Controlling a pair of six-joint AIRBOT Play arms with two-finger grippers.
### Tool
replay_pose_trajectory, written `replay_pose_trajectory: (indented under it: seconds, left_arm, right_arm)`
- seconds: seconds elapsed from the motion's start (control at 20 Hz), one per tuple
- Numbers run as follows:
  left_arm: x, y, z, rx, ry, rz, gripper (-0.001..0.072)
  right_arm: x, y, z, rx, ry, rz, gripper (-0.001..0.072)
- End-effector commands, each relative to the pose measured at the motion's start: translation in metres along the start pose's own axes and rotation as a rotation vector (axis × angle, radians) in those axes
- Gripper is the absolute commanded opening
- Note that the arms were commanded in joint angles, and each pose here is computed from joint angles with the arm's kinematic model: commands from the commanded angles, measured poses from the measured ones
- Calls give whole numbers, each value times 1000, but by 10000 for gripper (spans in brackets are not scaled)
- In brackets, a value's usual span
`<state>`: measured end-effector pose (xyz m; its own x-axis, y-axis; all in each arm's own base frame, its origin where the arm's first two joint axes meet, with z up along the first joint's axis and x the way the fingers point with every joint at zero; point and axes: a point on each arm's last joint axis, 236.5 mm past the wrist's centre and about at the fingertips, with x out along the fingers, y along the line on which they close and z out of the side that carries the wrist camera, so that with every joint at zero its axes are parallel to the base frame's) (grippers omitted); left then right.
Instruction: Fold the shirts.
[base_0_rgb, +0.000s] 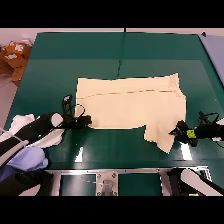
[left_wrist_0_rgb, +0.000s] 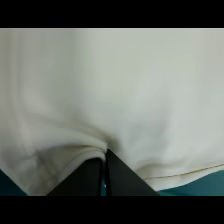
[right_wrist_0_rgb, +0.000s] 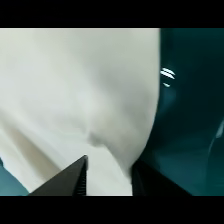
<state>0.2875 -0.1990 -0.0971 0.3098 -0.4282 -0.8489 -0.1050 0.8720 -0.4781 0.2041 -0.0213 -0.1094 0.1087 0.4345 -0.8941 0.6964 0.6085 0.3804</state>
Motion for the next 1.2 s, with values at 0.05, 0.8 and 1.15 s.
replay_pose_trajectory:
  seconds: [0.05, 0.8, 1.15]
  left_arm:
    - [-10, 7, -6, 82, 81, 50, 26]
    - [-66, 49, 34, 286, 190, 211, 26]
    - [-62, 7, 139, 362, 21, 206, 25]
  right_arm:
    - [2, 19, 5, -33, -1, 83, 21]
    - [-72, 62, 37, -82, -204, 107, 20]
    - [-88, 156, 108, -203, -303, 189, 20]
